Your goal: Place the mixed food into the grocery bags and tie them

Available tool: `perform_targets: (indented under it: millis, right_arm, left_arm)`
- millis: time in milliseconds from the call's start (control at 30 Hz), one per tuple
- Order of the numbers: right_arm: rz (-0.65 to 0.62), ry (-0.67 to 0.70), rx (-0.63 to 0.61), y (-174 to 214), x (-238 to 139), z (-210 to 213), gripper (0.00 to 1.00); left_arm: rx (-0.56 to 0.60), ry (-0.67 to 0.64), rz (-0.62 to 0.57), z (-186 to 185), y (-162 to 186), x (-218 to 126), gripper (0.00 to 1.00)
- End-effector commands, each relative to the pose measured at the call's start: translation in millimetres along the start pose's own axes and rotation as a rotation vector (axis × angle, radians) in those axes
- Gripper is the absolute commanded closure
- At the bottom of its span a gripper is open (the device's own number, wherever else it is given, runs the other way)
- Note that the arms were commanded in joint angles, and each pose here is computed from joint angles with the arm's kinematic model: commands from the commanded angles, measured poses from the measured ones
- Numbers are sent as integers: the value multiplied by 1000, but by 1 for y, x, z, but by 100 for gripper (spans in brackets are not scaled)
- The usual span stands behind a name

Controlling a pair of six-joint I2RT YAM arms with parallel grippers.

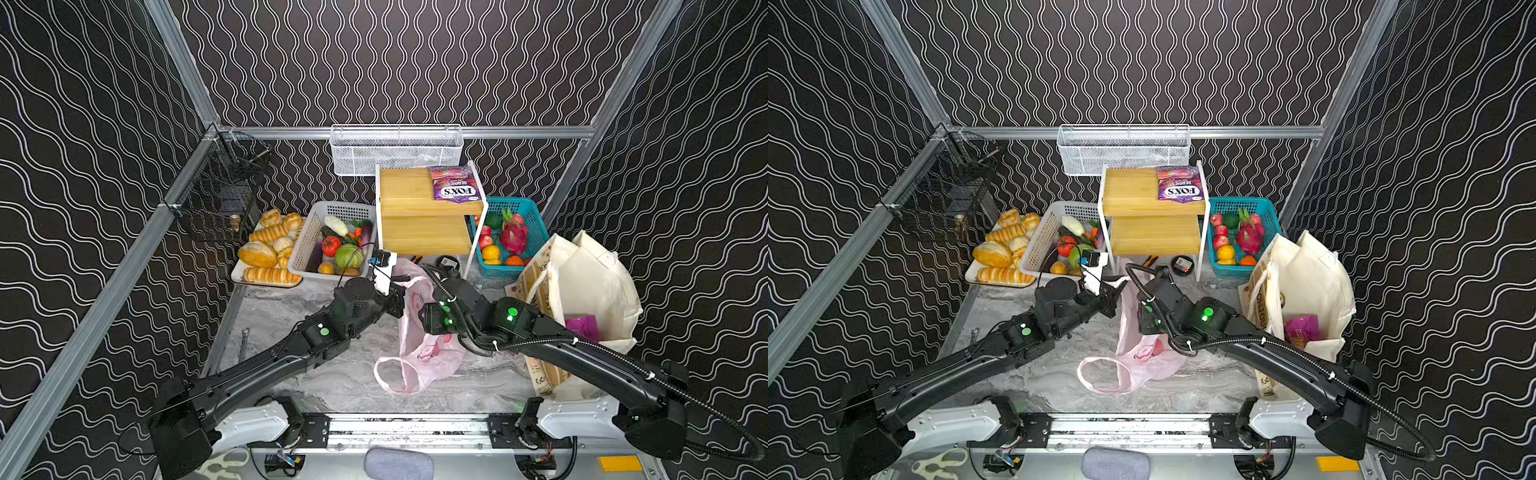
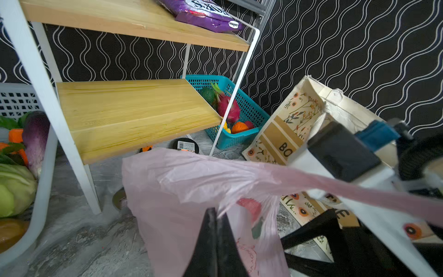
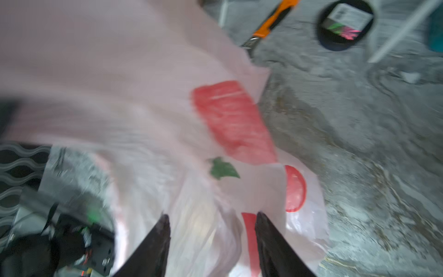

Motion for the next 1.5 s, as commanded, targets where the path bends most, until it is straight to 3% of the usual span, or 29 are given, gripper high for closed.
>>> perform_targets:
  millis: [0,167,333,533,700,833,933,1067,1100,1167,1300,1467]
  right_arm:
    - [-44,31,129,1,0,-4,39]
    - [-28,24,223,14,2,2,39]
    - [-58,41,196,16,-3,8,44]
    - [-69,136,140,21,5,1,74]
    - [-166,63,108,7,-9,3,100]
    - [-205,134,148,-4,-33,-19,100]
    - [-161,87,171,-17,-51,-28,100]
    - [-51,72,270,-29,-71,-35,100]
    - [-34,74,270,-32,-75,-32,100]
    - [4,132,263,-38,-76,-30,100]
    - [-23,224,317,-47,-53,-36,100]
    - [-109,87,495,-64,-18,-50,100]
  left_arm:
    - [-55,-14,-25,0,-6,-1,100]
    - [-72,-35,-26,0,-9,-2,100]
    - [-88,-67,-31,4,-10,-2,100]
    - [-88,-68,-52,3,-15,-5,100]
    - [-74,-123,-43,10,-13,-6,100]
    - [-104,-228,-18,40,-22,-6,100]
    - [-204,-143,63,64,-34,8,100]
    - [-224,-33,153,67,-38,28,93]
    - [-223,1,166,65,-41,33,91]
    - [-208,83,211,58,-45,43,75]
    - [-192,108,302,60,-43,58,48]
    - [-198,9,305,84,-39,41,14]
Point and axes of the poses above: each gripper's point midway between its finger pads, its own x axis out along the fingers, its own z axis along the line the jaws close on, y = z × x, the point moved 7 cm from there along -x, back along the fingers, and after that the axes turned 6 degrees about -x, right-handed, at the moved point
